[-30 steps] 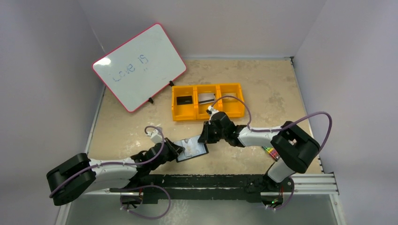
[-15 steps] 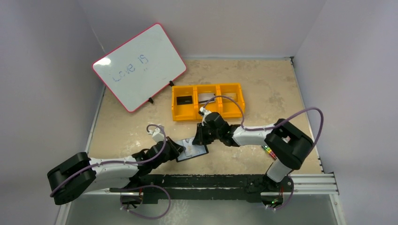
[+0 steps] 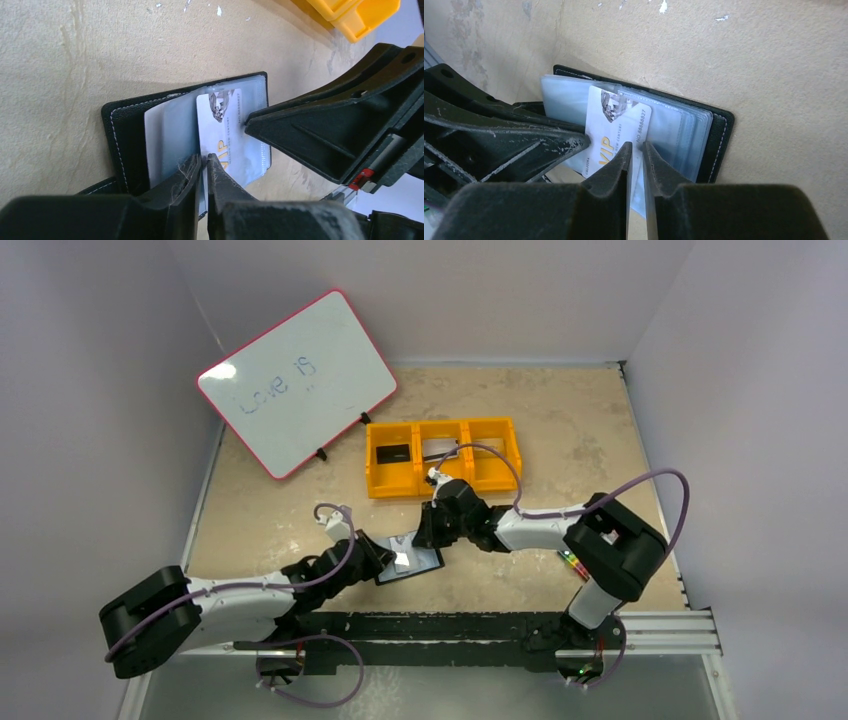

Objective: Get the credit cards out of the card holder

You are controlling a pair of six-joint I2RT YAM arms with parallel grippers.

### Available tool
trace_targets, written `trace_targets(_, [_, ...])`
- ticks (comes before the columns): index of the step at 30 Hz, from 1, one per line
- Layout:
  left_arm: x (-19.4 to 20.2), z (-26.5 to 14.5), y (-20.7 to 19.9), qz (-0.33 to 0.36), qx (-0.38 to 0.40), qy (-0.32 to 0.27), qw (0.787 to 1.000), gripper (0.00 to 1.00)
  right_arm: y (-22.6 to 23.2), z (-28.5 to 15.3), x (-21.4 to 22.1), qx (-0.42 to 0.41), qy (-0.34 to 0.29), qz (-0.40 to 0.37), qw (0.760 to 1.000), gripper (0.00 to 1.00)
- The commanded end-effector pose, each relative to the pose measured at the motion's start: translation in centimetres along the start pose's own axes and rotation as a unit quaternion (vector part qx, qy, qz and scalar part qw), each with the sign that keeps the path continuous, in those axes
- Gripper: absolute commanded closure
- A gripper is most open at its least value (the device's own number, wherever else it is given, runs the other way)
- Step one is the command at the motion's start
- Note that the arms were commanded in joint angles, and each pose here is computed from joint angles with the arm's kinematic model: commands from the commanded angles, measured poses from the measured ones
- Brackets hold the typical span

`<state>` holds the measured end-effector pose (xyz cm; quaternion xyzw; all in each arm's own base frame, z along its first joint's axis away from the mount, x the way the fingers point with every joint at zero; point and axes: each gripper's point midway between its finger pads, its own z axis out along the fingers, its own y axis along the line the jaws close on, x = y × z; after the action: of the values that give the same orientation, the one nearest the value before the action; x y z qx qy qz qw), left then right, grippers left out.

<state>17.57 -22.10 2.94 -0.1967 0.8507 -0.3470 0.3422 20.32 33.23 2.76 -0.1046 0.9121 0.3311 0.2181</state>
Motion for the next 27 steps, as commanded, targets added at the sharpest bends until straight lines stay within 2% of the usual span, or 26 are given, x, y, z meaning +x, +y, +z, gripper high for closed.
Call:
trace_targets(1, [-1.1, 0.2, -3.7, -0.006, 0.051, -0.013, 0.999, 0.86, -1.1, 0.9, 2.1, 0.005, 0.04, -0.004, 0.999, 0.83])
trace_targets(5, [-1.4, 0.1, -5.2, -0.019, 0.074, -0.015, 0.997, 0.79, -1.4, 1.2, 2.6, 0.011, 0.045, 0.005, 0.999, 0.83])
trace_targets(9, [-1.5, 0.0, -4.6, -0.055, 0.089, -0.024, 0.994, 0.74, -2.2, 0.9, 2.8, 0.03, 0.051, 0.002, 0.998, 0.84])
trace_targets(13, [-1.8, -0.1, -4.2, -0.077, 0.098, -0.032, 0.992, 0.74, -2.1, 0.8, 2.8, 0.029, 0.049, 0.004, 0.998, 0.84])
trace_targets(15, [-1.6, 0.1, -3.7, -0.073, 0.086, -0.03, 0.993, 0.77, -2.0, 0.9, 2.7, 0.029, 0.048, 0.005, 0.998, 0.84])
trace_targets(19, [-1.3, 0.4, -2.8, -0.066, 0.063, -0.026, 0.996, 0.98, -2.2, 0.9, 2.6, 0.035, 0.047, 0.006, 0.998, 0.84])
trace_targets(20, [-1.3, 0.4, -2.4, -0.061, 0.052, -0.025, 0.996, 1.0, -2.4, 0.8, 2.6, 0.04, 0.046, 0.008, 0.998, 0.84])
trace_targets(27, [-2.7, -0.6, 0.5, -0.023, -0.027, -0.053, 0.998, 1.0, -3.4, 0.3, 2.9, 0.07, 0.049, 0.014, 0.996, 0.84])
